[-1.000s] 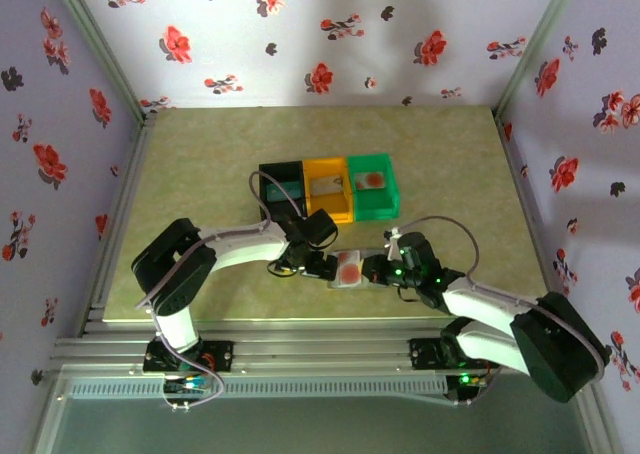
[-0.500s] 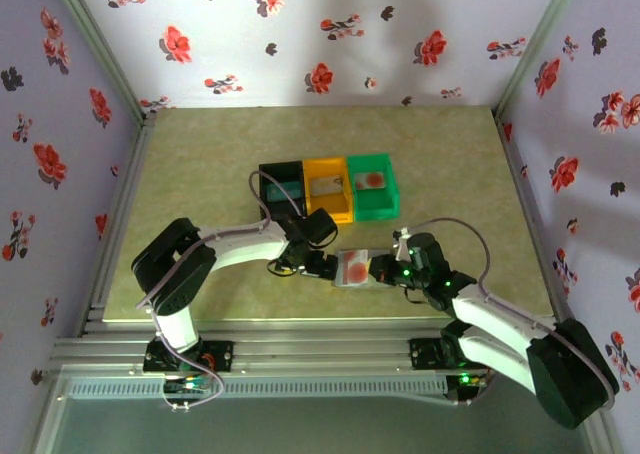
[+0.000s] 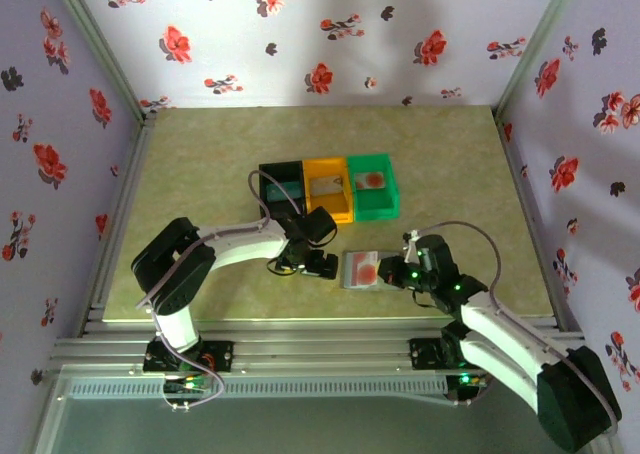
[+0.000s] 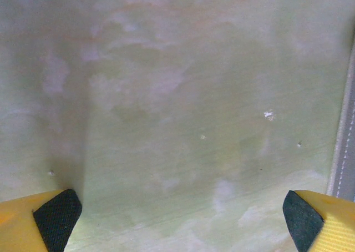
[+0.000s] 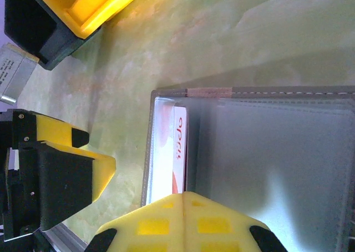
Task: Take the credit cards out of the card holder
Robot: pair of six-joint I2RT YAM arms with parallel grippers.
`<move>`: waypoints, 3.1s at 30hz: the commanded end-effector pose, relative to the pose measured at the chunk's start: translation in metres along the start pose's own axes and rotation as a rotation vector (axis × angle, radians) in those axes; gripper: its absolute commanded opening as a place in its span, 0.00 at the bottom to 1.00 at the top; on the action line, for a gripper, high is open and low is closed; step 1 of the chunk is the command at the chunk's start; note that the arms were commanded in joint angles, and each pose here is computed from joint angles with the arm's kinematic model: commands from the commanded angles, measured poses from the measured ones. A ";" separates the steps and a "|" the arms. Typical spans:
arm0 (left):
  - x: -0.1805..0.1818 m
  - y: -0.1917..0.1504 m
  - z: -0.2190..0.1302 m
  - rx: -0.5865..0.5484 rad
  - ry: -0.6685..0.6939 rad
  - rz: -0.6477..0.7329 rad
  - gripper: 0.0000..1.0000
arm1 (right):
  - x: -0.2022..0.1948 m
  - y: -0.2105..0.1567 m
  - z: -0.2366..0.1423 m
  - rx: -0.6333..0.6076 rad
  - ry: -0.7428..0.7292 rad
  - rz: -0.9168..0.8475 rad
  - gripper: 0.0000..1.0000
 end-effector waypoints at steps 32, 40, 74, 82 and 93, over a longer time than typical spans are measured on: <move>-0.011 -0.015 0.002 0.108 0.036 -0.067 1.00 | 0.028 0.015 0.039 0.026 0.055 -0.004 0.00; 0.005 -0.023 0.022 0.143 0.124 -0.092 1.00 | 0.030 0.017 0.037 0.024 0.061 -0.012 0.00; 0.031 -0.058 0.090 0.305 0.172 -0.125 0.99 | 0.023 0.020 0.005 -0.007 0.033 -0.035 0.00; 0.029 -0.051 0.080 0.292 0.145 -0.118 0.99 | 0.023 0.020 -0.010 -0.027 0.032 -0.054 0.00; 0.030 -0.014 0.013 0.165 -0.009 -0.120 0.99 | 0.033 0.026 -0.022 -0.049 0.080 -0.073 0.00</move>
Point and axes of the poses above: each hand's point on the last joint's axis, 136 mm out from that joint toward the fingers, its own z axis out along the fingers, its own x axis along the line the jaws close on, y = z × x, the point moved 4 cm from there along -z, back along the fingers, and after that the axes turned 13 degrees about -z, right-handed, at the moved point
